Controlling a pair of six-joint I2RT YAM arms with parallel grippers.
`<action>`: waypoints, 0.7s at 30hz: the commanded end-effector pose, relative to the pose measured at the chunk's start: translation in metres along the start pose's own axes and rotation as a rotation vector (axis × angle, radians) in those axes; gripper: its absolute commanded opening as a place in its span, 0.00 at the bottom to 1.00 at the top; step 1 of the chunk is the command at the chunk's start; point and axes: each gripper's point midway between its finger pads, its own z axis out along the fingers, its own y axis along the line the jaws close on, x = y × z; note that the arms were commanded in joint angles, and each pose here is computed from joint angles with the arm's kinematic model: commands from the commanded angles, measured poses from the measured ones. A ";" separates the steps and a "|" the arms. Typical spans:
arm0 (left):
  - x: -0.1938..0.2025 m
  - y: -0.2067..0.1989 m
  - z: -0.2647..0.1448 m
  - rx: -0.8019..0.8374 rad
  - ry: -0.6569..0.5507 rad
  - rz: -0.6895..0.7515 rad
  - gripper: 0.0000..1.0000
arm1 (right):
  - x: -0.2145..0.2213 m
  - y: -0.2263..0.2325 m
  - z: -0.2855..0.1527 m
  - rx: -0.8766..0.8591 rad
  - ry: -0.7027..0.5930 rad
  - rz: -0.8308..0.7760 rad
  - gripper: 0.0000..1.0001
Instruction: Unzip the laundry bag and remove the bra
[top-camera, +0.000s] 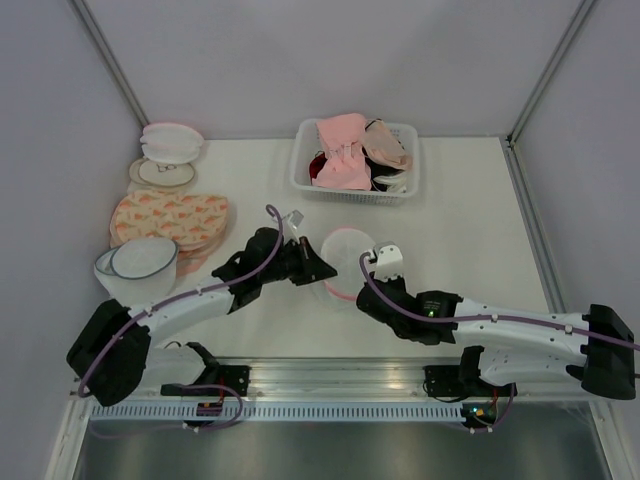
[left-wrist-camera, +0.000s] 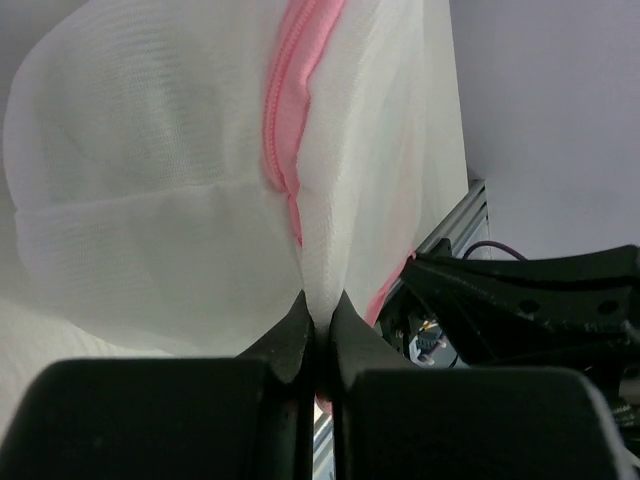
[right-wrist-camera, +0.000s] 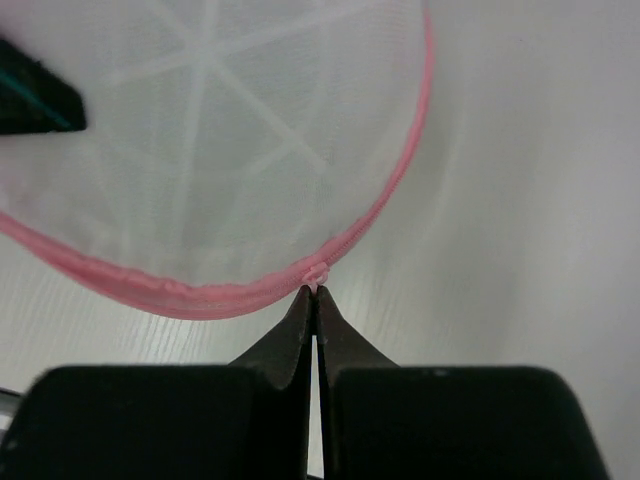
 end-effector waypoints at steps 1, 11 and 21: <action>-0.030 -0.028 0.017 0.127 -0.002 0.141 0.02 | -0.002 0.019 0.003 -0.087 -0.008 0.004 0.00; -0.090 -0.009 0.048 0.027 -0.062 0.079 0.81 | -0.004 0.047 -0.005 -0.247 0.004 0.039 0.00; -0.022 0.016 -0.011 -0.026 -0.071 -0.145 0.96 | -0.013 0.098 -0.018 -0.525 -0.042 0.040 0.00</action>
